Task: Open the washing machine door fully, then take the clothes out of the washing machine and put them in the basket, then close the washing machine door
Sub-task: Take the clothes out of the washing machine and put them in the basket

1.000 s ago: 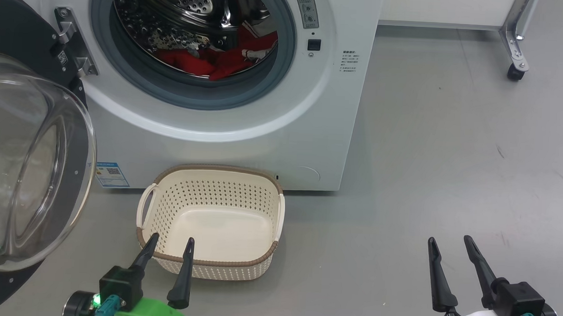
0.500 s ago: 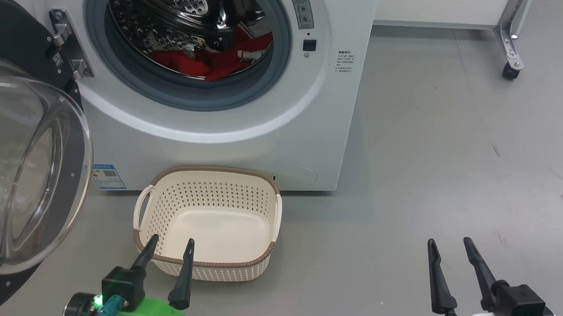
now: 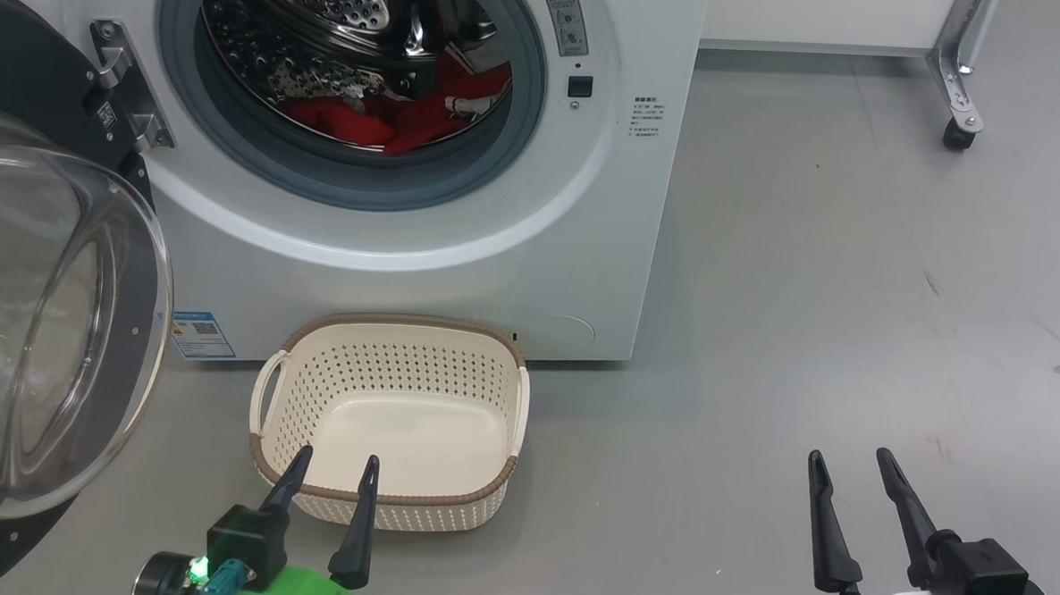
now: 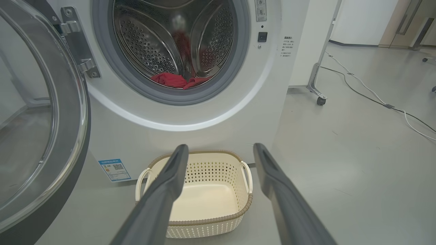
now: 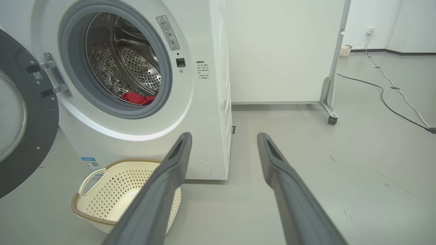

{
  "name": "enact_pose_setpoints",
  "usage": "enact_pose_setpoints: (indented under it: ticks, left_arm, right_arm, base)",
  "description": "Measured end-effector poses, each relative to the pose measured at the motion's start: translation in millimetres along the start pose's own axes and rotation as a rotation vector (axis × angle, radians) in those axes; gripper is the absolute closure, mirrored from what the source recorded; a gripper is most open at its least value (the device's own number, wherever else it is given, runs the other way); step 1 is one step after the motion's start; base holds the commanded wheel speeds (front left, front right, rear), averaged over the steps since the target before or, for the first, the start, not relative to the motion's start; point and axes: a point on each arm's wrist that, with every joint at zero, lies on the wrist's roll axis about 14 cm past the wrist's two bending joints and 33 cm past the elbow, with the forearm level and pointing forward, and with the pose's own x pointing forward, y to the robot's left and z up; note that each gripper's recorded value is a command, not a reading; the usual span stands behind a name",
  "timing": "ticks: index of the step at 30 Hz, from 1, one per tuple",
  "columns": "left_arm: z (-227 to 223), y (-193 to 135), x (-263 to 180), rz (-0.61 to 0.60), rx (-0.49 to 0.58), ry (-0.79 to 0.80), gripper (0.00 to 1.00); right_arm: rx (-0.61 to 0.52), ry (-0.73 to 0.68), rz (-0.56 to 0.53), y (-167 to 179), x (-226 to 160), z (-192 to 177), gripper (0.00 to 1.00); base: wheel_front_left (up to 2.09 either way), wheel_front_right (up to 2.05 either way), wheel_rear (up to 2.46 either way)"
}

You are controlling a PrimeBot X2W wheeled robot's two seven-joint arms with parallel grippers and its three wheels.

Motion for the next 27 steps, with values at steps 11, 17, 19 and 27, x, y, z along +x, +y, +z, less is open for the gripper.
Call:
enact_pose_setpoints:
  ticks: [11,17,19,27]
  left_arm:
    - [-1.4,-1.4,1.0,0.001,0.003,0.005,0.0]
    - [-2.0,0.3,1.3,0.01,0.004,0.007,0.0]
    - [-2.2,0.5,1.3,0.01,0.004,0.008,0.0]
    - [-3.1,0.9,1.2,0.014,0.005,0.01,0.0]
  right_arm:
    - [0.001,0.009,-0.011,-1.8,-3.6,-2.5,0.0]
    - [0.001,0.011,-0.011,-1.9,-3.4,-3.3,0.0]
    - [0.001,0.012,-0.011,-1.8,-3.2,-3.4,0.0]
    - [0.002,0.015,-0.009,-1.2,-2.5,-4.5,0.0]
  base:
    - [0.37,-0.37,0.0]
    - [0.74,-0.74,0.0]
    - [0.91,-0.91,0.0]
    - [0.99,-0.99,0.0]
